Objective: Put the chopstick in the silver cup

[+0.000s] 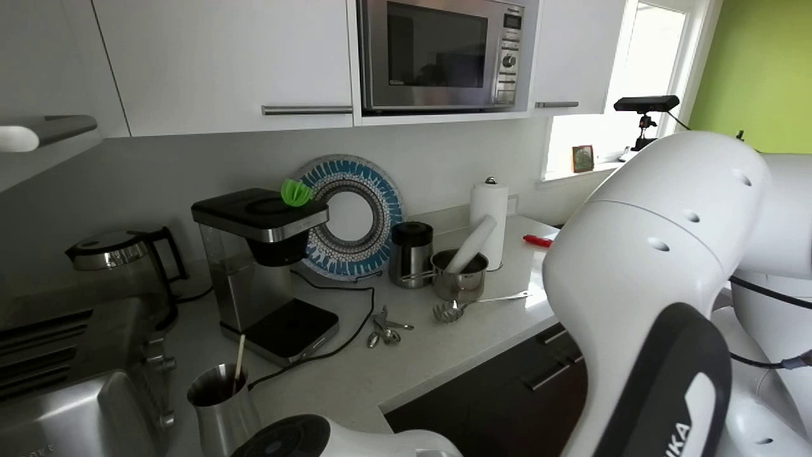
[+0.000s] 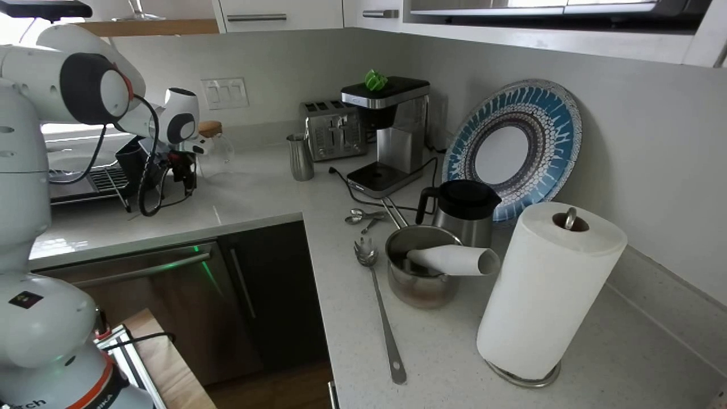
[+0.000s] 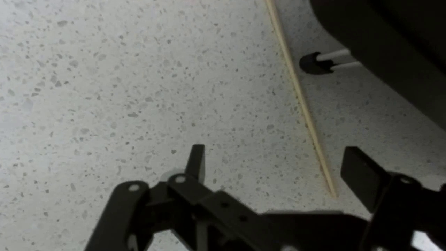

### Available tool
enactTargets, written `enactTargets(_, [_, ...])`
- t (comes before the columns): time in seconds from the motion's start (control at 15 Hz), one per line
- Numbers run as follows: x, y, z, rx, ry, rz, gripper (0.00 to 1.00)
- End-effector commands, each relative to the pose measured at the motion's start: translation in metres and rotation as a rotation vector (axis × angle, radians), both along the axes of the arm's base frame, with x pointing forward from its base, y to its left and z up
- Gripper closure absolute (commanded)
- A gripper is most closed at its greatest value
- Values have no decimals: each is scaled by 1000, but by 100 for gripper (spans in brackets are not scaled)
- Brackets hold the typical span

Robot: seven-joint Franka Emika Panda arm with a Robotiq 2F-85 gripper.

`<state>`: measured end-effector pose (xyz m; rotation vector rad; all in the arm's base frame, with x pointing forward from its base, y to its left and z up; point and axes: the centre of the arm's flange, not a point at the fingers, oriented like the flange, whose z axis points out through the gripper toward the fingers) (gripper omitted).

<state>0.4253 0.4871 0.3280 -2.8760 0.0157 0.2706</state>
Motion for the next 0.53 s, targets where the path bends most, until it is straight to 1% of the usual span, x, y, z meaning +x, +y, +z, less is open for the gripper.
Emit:
enactTargets(0.0, [9, 11, -9, -10, 41, -17, 0])
enactTargets(0.47, [17, 20, -23, -10, 88, -24, 0])
